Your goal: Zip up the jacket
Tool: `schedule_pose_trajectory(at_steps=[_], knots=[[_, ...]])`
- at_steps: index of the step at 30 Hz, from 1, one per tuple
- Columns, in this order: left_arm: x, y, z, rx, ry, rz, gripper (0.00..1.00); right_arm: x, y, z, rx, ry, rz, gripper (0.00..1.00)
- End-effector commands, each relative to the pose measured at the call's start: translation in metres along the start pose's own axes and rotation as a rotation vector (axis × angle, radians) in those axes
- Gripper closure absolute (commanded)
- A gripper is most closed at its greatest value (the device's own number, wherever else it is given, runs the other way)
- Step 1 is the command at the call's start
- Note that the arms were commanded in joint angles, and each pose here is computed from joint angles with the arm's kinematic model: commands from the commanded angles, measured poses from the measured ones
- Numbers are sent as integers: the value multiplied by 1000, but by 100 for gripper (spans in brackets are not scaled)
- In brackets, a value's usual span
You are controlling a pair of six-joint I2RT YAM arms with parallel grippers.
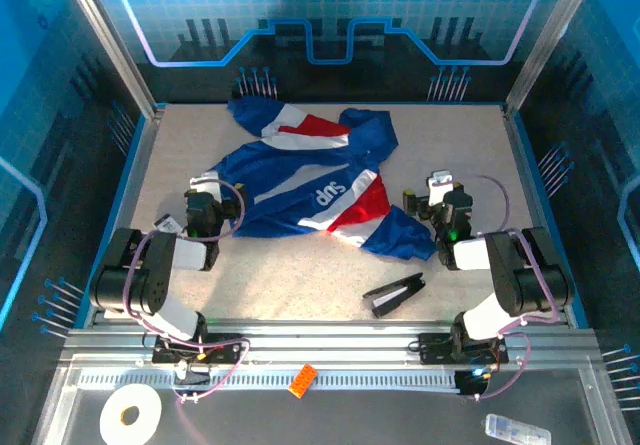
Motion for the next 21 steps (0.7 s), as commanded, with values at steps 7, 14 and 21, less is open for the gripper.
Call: schedule_pose_trajectory(at_steps=[7, 14, 21], knots=[[1, -4, 5, 0, -17, -16, 1, 2, -4, 8, 2, -26, 3, 0], [1, -4, 5, 1, -16, -17, 1, 2, -4, 8, 2, -25, 5, 0], [1, -4, 5, 2, -15, -17, 1, 2, -5, 8, 4, -23, 6, 0]])
Point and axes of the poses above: each hand's point on the last joint's axis, 136 mm out from that joint toward the fingers, its own x axis out along the fingers, its own y axis along the line the jaws close on, z = x × y, the point moved 6 cm from there along -x, back along the fingers, and after that the axes turned 11 degrees about -x, right-handed, at the moved point
